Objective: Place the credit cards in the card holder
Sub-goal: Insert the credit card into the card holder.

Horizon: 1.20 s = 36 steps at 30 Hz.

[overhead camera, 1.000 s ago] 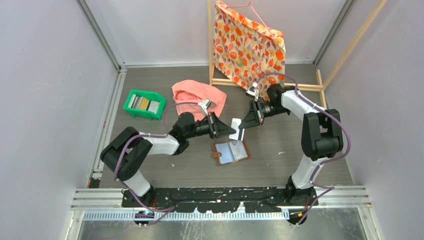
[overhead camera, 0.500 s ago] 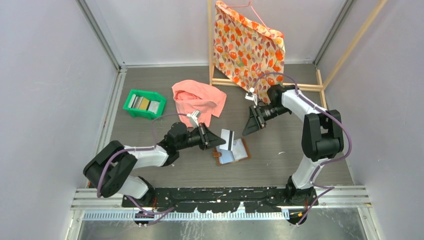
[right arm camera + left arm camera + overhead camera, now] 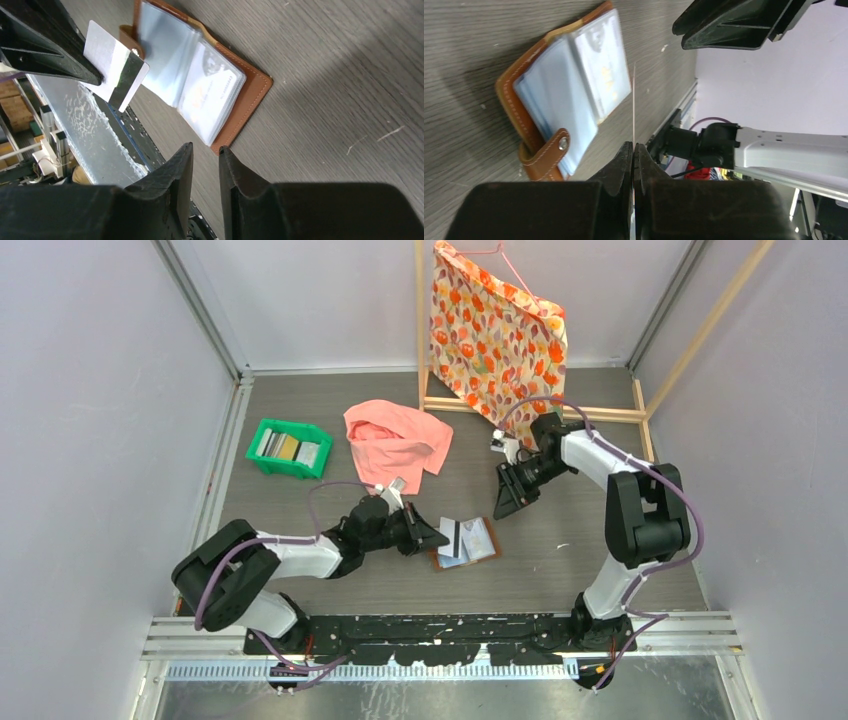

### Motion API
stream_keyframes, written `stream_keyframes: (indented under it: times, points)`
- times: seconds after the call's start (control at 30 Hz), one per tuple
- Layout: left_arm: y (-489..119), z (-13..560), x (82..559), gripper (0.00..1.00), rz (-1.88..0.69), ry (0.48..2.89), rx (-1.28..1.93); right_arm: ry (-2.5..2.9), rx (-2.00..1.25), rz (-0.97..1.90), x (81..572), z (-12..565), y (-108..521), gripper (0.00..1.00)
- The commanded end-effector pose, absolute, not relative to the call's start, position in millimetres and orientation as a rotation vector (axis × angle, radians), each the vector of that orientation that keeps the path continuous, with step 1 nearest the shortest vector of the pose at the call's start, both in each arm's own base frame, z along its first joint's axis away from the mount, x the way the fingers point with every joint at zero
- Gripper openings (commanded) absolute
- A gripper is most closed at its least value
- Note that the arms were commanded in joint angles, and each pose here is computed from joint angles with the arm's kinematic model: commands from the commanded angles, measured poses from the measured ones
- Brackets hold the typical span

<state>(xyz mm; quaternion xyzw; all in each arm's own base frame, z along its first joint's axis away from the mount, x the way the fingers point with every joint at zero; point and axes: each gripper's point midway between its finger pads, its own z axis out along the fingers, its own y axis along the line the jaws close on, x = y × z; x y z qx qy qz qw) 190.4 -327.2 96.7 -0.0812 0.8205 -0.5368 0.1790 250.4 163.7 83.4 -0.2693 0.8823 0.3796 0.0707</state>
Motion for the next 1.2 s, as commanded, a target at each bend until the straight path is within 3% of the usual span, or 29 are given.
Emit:
stream_keyframes:
  times: [0.0, 0.57, 1.17]
  points:
    - [-332, 94, 196, 0.00, -1.445, 2.306, -0.213, 2.694, -0.854, 1.084, 255, 71, 167, 0.32]
    - [-340, 64, 192, 0.00, -1.431, 2.372, -0.232, 2.794, -0.926, 1.060, 247, 45, 175, 0.35]
    - [-342, 73, 188, 0.00, -1.484, 2.342, -0.224, 2.834, -0.943, 1.039, 245, 37, 176, 0.35]
